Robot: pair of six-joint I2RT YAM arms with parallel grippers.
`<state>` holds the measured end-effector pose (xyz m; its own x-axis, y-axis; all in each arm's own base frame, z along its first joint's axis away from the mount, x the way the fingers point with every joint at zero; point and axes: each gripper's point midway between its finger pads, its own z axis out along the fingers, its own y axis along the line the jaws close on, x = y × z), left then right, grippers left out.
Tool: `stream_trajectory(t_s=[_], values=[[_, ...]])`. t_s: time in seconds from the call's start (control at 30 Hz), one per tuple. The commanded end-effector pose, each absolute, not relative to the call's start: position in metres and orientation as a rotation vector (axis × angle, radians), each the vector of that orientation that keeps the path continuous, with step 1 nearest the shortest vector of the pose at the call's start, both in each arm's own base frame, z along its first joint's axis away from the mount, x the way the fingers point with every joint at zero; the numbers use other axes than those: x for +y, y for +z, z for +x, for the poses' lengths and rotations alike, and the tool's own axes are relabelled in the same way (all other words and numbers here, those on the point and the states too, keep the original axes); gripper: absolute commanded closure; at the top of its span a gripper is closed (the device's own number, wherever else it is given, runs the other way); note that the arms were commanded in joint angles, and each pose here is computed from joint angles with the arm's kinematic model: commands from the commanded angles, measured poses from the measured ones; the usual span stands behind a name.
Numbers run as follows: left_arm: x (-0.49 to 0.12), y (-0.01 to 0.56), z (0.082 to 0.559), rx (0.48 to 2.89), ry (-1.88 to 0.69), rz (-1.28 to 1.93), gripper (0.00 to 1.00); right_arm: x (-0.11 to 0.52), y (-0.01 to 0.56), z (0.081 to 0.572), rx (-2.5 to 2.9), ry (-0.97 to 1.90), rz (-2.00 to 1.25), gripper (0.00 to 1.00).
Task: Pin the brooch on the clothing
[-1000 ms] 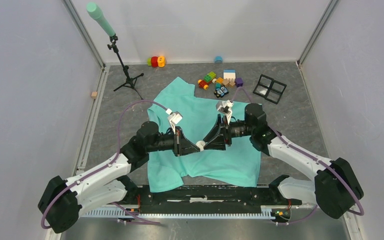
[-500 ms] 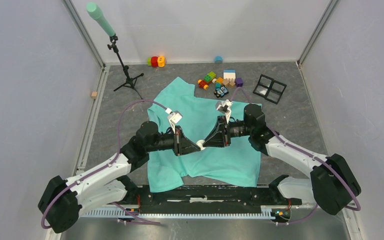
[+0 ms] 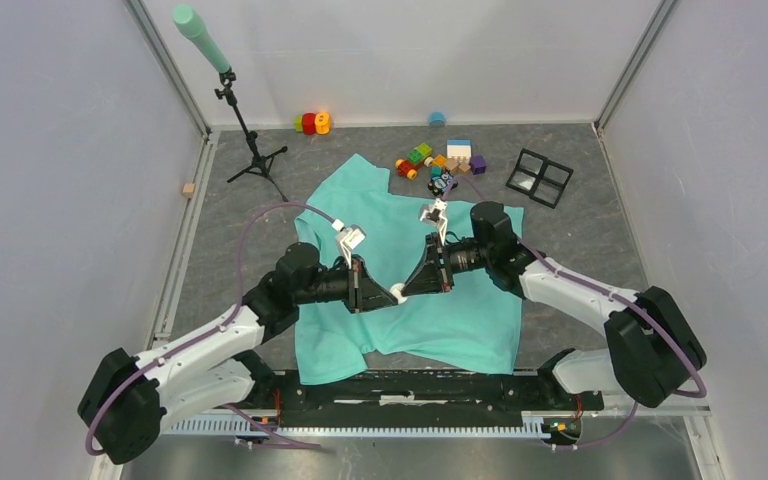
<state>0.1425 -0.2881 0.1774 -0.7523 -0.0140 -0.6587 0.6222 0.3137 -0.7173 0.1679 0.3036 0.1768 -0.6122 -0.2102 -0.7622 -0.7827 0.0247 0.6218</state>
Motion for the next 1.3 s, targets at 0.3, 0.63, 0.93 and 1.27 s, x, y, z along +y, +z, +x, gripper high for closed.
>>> stream_trajectory(t_s=[0.3, 0.63, 0.93, 1.27], values=[[-0.294, 0.198, 0.155, 1.983, -1.457, 0.48, 0.98, 0.312, 0.171, 0.18, 1.832, 1.498, -1.066, 0.89], [-0.293, 0.191, 0.167, 2.039, -1.412, 0.415, 0.98, 0.298, 0.223, 0.179, 1.678, 1.458, -1.045, 0.33], [-0.297, 0.217, 0.152, 1.89, -1.543, 0.494, 0.98, 0.285, 0.214, 0.192, 1.727, 1.456, -0.975, 0.41], [-0.302, 0.222, 0.147, 1.867, -1.604, 0.528, 0.98, 0.288, 0.23, 0.18, 1.651, 1.583, -0.936, 0.62]])
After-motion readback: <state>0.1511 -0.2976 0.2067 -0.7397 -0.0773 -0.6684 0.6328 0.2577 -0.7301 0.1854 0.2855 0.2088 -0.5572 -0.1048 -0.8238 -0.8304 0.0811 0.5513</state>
